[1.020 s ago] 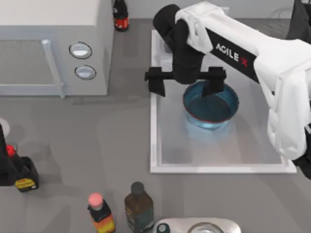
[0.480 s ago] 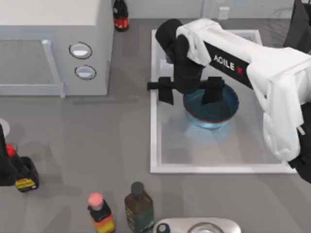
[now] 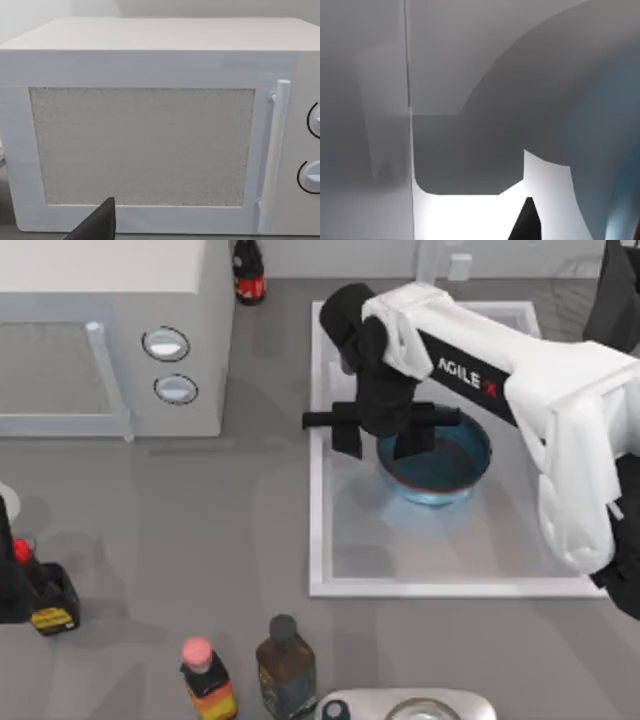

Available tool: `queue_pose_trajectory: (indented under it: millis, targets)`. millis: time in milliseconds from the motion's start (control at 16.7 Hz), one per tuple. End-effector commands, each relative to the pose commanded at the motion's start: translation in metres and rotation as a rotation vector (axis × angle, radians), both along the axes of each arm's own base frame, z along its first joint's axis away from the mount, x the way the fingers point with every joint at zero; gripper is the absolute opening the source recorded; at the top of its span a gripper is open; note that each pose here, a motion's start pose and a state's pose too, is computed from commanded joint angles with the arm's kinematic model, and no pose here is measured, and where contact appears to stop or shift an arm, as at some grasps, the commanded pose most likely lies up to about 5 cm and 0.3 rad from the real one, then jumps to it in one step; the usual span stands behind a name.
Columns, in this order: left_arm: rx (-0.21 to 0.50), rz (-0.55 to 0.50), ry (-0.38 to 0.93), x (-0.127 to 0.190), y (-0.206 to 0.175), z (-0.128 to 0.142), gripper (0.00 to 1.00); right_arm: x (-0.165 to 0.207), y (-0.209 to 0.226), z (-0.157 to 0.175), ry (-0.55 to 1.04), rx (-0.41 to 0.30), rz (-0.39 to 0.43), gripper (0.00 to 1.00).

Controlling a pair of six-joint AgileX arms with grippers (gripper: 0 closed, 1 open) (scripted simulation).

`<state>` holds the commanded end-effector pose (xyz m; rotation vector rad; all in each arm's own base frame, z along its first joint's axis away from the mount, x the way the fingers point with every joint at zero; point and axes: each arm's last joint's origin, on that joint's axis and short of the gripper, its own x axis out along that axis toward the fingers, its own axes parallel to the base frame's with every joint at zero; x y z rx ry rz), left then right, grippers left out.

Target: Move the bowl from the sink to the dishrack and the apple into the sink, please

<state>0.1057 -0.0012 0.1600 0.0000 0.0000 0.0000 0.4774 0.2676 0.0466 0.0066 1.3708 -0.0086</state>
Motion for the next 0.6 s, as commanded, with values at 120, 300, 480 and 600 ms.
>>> queue_pose_trajectory:
  millis: [120,300,480,600]
  targets:
    - [0.0,0.0,0.0,0.0,0.0,0.0,1.0,0.0,0.0,0.0,0.0,0.0,0.0,0.17]
    - [0.0,0.0,0.0,0.0,0.0,0.0,1.0,0.0,0.0,0.0,0.0,0.0,0.0,0.0]
    - [0.0,0.0,0.0,0.0,0.0,0.0,1.0,0.0,0.0,0.0,0.0,0.0,0.0,0.0]
    - [0.0,0.0,0.0,0.0,0.0,0.0,1.0,0.0,0.0,0.0,0.0,0.0,0.0,0.0]
